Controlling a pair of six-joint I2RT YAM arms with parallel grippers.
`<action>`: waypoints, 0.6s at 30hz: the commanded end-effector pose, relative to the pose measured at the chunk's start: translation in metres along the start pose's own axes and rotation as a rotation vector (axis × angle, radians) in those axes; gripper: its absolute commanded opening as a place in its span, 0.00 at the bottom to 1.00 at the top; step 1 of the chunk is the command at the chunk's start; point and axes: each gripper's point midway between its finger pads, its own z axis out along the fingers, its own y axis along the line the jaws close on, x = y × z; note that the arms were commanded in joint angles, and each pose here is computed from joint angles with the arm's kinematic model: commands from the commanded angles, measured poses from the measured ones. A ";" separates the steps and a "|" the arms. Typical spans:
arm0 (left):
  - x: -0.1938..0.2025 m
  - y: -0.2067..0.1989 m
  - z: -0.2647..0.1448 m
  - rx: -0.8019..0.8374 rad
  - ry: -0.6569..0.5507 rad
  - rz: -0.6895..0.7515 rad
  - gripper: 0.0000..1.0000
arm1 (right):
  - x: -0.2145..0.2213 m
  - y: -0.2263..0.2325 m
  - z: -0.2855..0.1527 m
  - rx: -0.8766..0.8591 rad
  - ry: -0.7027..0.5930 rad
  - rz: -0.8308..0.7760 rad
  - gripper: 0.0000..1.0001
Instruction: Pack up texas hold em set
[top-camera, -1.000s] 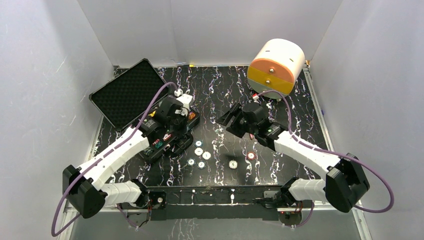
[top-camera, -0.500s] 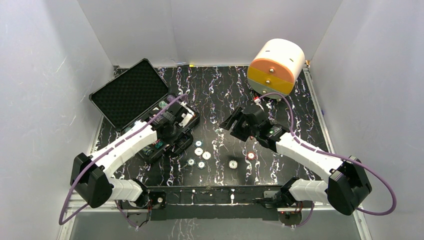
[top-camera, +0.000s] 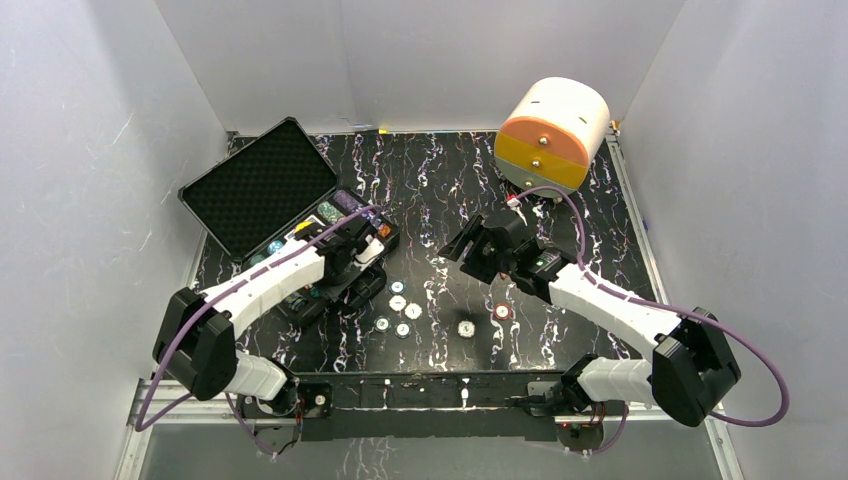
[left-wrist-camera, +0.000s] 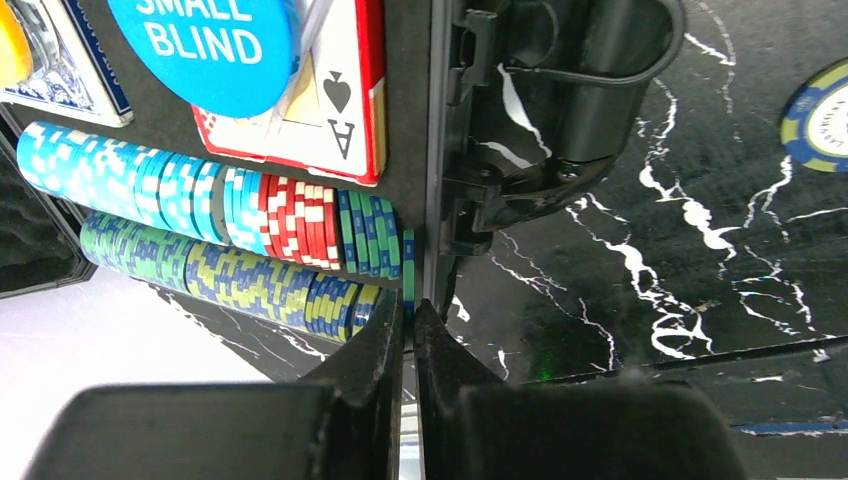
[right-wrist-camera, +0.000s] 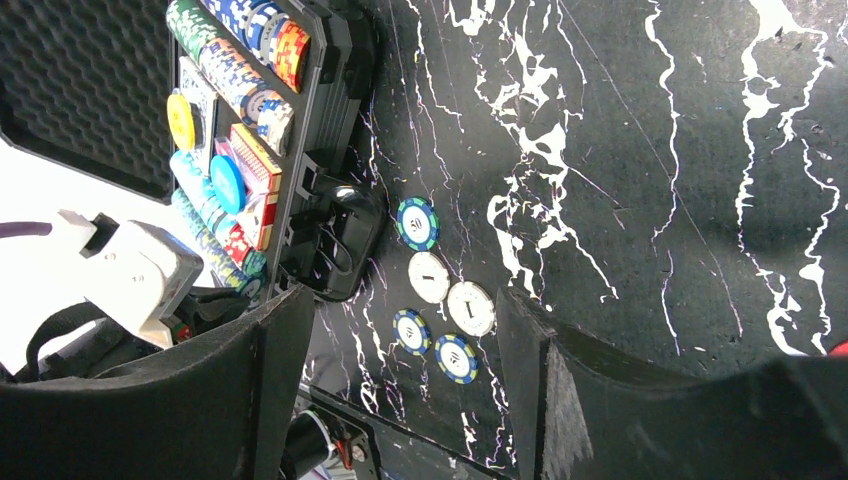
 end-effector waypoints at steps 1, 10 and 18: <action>0.019 0.013 0.004 -0.037 0.074 0.016 0.00 | -0.010 0.010 -0.001 -0.029 -0.040 -0.003 0.75; 0.015 0.032 0.011 -0.101 0.076 -0.061 0.00 | -0.008 0.006 0.002 -0.023 -0.029 -0.011 0.75; 0.009 0.031 0.010 -0.078 0.037 -0.104 0.32 | -0.007 0.006 0.000 -0.028 -0.030 -0.005 0.75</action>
